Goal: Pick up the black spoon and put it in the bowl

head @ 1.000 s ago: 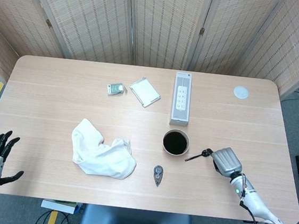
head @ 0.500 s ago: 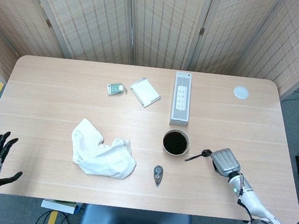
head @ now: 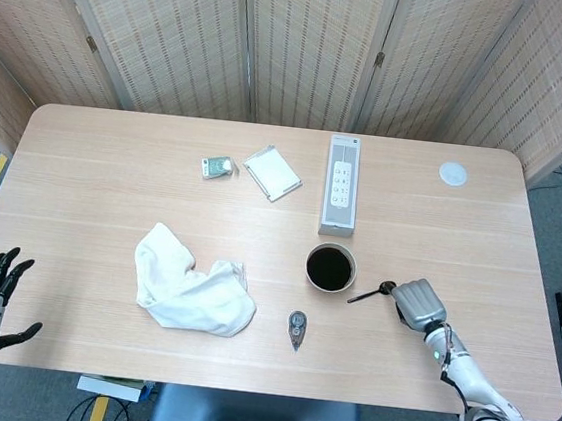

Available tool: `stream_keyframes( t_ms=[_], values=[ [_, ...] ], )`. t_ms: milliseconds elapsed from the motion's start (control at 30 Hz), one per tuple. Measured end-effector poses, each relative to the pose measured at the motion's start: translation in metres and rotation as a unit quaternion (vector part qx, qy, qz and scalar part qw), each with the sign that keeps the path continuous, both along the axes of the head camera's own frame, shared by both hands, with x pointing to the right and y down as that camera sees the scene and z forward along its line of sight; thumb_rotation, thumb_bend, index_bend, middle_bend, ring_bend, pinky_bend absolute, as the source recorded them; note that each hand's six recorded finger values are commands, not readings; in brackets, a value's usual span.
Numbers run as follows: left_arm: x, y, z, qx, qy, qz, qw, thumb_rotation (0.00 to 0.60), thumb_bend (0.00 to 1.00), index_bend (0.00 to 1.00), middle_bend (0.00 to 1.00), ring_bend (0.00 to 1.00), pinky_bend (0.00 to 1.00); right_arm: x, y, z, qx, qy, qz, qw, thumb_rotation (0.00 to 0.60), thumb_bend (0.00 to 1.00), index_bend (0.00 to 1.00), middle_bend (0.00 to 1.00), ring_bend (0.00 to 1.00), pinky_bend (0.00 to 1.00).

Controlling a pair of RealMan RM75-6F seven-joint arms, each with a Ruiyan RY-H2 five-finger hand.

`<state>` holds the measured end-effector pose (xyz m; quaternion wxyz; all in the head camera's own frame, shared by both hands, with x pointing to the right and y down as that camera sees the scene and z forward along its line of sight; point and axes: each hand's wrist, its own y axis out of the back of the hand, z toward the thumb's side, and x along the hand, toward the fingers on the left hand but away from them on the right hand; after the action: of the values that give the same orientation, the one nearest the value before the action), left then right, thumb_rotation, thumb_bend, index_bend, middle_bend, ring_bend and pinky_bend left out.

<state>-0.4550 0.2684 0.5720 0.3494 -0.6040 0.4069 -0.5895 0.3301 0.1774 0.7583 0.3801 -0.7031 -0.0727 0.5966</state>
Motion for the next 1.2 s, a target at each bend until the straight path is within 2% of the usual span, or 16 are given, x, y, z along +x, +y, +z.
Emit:
stream_keyframes(
  t_ms=[767,967,1100,1200],
  values=[
    [-0.001,0.001,0.0,0.0,-0.001,-0.001,1.0,0.6,0.15,0.16,0.05,0.07,0.14,0.028,-0.009,-0.001,0.012,0.04,0.009,0.9991,0.6,0.49,0.3,0.97,1.0,1.0],
    [-0.004,0.002,-0.001,0.0,-0.005,-0.005,1.0,0.6,0.15,0.16,0.05,0.07,0.14,0.039,-0.014,-0.005,0.028,0.053,0.012,0.9981,0.6,0.49,0.3,0.97,1.0,1.0],
    [-0.004,0.001,-0.002,0.001,-0.005,-0.005,1.0,0.6,0.15,0.16,0.05,0.07,0.14,0.038,-0.016,-0.013,0.039,0.042,0.018,0.9982,0.6,0.43,0.3,0.97,1.0,1.0],
    [-0.003,0.0,-0.002,0.002,-0.004,-0.005,1.0,0.6,0.15,0.16,0.05,0.07,0.14,0.031,-0.016,-0.021,0.043,0.019,0.029,0.9985,0.6,0.36,0.3,0.92,1.0,1.0]
  ],
)
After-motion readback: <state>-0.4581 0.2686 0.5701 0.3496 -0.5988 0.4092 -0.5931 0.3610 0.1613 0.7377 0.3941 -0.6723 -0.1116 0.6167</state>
